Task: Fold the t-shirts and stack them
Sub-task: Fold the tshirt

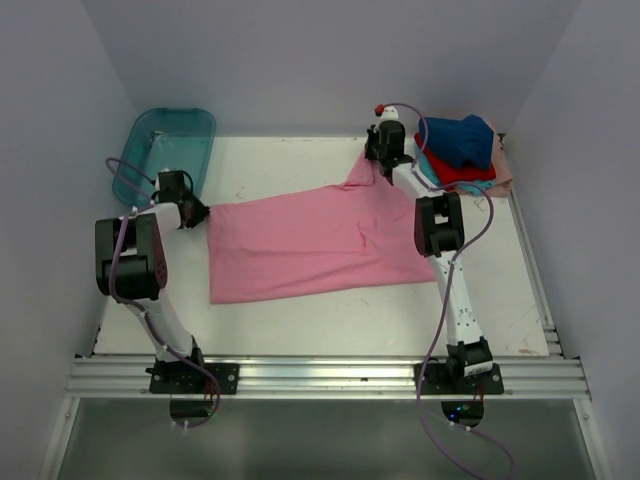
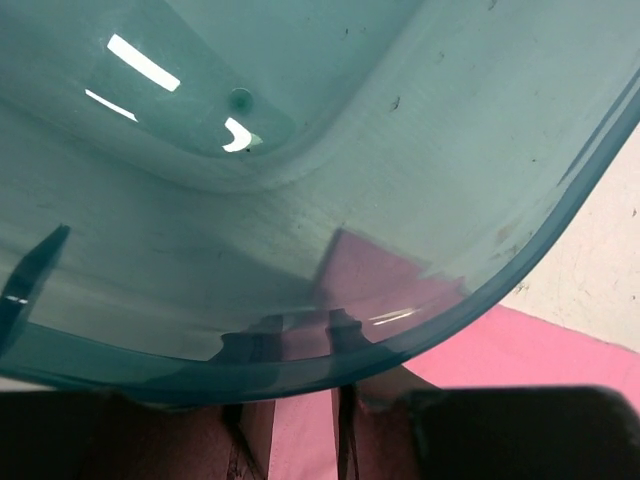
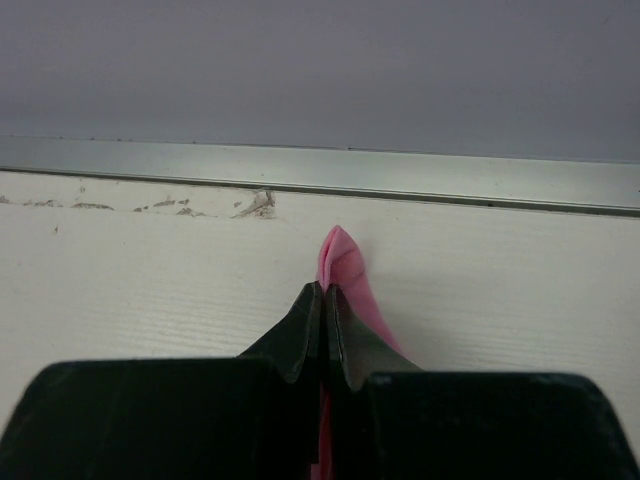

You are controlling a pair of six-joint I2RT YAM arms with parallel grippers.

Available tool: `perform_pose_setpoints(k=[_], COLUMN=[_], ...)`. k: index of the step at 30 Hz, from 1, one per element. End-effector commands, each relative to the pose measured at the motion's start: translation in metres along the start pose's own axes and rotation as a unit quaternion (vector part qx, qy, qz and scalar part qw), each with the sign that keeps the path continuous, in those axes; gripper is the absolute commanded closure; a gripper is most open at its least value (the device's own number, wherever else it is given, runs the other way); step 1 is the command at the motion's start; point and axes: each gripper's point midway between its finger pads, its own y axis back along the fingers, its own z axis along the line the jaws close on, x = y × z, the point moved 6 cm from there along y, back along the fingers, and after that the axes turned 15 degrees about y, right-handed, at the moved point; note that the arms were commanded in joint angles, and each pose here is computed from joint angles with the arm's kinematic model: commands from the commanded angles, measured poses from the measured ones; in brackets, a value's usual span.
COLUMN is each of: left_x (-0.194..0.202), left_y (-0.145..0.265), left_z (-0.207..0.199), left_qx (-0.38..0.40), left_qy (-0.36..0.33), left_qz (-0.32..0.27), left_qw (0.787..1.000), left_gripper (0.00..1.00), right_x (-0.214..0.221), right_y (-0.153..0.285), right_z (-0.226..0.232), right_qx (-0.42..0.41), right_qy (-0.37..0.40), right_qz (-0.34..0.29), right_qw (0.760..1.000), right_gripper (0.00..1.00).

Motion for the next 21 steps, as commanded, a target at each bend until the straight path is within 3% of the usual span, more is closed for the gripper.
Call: perform_pose_setpoints(k=[1,8,21], left_x=[0.0,-0.008,-0.007], left_y=[-0.03,-0.043,-0.067], left_z=[0.007,-0.009,-0.025], left_qx=[0.017,0.042,0.061], left_qy=[-0.009,-0.011,-0.025], left_qz=[0.014,0.034,0.085], left_qw=[1.0,0.998,0.994], left_gripper=[0.7,0.66,0.68], right_x=[-0.03,-0.029,-0.029], right_y=[0.012,0.012,0.013], right_z=[-0.002,-0.001,-0.001], right_qx=[-0.001,-0.001,-0.001], right_qy=[0.0,0.0,-0.001], right_qz=[-0.018,-0.017,-0.018], right_qw=[1.0,1.0,1.0], right_gripper=[1.0,1.0,1.0])
